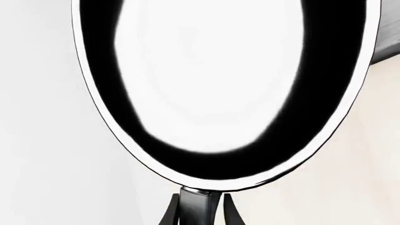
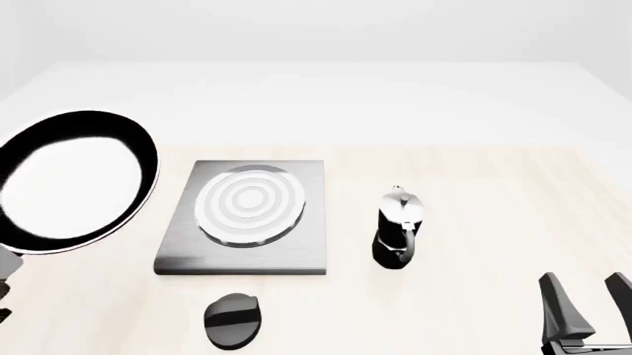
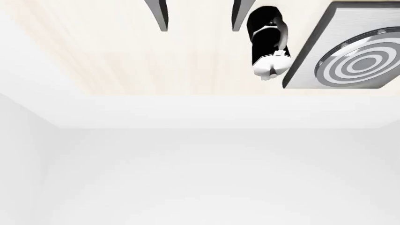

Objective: Turn on the stove and put the frying pan on it.

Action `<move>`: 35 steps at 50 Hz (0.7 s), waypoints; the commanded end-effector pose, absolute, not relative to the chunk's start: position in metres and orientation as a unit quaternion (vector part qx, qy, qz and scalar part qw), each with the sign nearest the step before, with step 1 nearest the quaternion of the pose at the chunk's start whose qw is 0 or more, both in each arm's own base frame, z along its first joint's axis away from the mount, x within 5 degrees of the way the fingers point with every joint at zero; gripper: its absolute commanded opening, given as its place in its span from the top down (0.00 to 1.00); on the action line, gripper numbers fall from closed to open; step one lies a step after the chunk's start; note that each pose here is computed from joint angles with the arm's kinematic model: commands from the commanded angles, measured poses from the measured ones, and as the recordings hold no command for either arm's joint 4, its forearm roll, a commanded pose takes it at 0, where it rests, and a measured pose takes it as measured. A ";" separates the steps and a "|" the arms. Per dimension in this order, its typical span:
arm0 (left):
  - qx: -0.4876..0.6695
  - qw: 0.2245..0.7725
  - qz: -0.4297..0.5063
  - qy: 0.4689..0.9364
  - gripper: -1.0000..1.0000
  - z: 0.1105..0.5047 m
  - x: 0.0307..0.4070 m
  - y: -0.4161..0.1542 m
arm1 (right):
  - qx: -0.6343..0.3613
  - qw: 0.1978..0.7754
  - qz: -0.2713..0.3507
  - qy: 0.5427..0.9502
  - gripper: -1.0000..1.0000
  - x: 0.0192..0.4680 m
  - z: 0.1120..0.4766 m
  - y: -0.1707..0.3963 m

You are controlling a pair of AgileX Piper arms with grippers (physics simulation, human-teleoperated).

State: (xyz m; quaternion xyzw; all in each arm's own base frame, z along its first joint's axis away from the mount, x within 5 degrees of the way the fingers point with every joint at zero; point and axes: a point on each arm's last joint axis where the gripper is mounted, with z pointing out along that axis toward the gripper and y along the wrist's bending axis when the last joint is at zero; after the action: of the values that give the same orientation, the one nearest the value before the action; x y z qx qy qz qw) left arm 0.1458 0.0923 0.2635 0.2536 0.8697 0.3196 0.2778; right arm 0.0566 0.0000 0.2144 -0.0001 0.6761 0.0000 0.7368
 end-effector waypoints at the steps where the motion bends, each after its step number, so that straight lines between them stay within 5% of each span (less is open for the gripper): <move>1: 0.285 0.320 0.292 0.855 1.00 0.272 0.195 0.087 | 0.000 0.737 0.000 0.676 0.00 0.057 0.214 0.000; 35: 0.369 0.309 0.239 0.844 1.00 0.290 0.253 0.064 | 0.000 0.737 0.000 0.676 0.00 0.057 0.214 0.000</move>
State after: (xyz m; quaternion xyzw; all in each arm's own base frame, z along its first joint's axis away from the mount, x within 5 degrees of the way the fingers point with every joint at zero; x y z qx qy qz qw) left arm 0.2346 0.0729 0.2767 0.3557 0.8528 0.2497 0.2896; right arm 0.0566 0.0000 0.2144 -0.0001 0.6761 0.0000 0.7368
